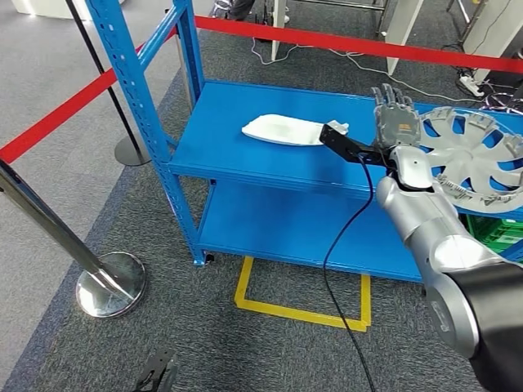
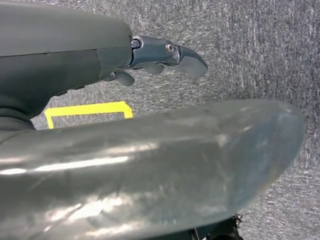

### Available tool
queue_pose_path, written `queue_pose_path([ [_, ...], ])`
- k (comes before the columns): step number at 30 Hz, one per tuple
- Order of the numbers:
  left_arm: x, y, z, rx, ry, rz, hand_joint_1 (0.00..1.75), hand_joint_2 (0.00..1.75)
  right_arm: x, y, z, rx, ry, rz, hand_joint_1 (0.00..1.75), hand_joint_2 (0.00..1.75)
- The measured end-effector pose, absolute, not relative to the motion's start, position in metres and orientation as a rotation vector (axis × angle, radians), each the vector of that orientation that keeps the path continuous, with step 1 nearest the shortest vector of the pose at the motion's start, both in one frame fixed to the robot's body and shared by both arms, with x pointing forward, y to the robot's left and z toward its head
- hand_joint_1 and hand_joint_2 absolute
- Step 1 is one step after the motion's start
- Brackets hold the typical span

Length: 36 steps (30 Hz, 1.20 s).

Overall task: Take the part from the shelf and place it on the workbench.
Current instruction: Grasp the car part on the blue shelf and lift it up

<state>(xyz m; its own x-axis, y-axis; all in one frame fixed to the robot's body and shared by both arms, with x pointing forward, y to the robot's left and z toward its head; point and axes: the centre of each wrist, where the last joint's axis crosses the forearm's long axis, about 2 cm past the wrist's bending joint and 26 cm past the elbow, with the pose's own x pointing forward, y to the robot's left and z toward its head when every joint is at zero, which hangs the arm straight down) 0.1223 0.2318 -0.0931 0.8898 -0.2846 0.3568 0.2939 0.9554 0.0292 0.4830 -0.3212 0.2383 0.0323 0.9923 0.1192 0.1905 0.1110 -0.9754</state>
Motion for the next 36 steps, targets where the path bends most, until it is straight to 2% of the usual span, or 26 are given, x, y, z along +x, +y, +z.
queue_pose_path([
  [10,0.123,0.229,-0.093,-0.028,-0.358,-0.313,0.00,0.00,0.483,-0.320,0.233,-1.287,-1.151,1.023,0.00,1.75],
  [19,0.123,0.229,-0.092,-0.028,-0.348,-0.337,0.00,0.00,0.473,-0.370,0.219,-1.328,-0.817,1.008,0.00,1.75],
  [36,0.124,0.229,-0.092,-0.023,-0.344,-0.346,0.00,0.00,0.465,-0.404,0.214,-1.366,-0.658,0.939,0.00,1.75],
])
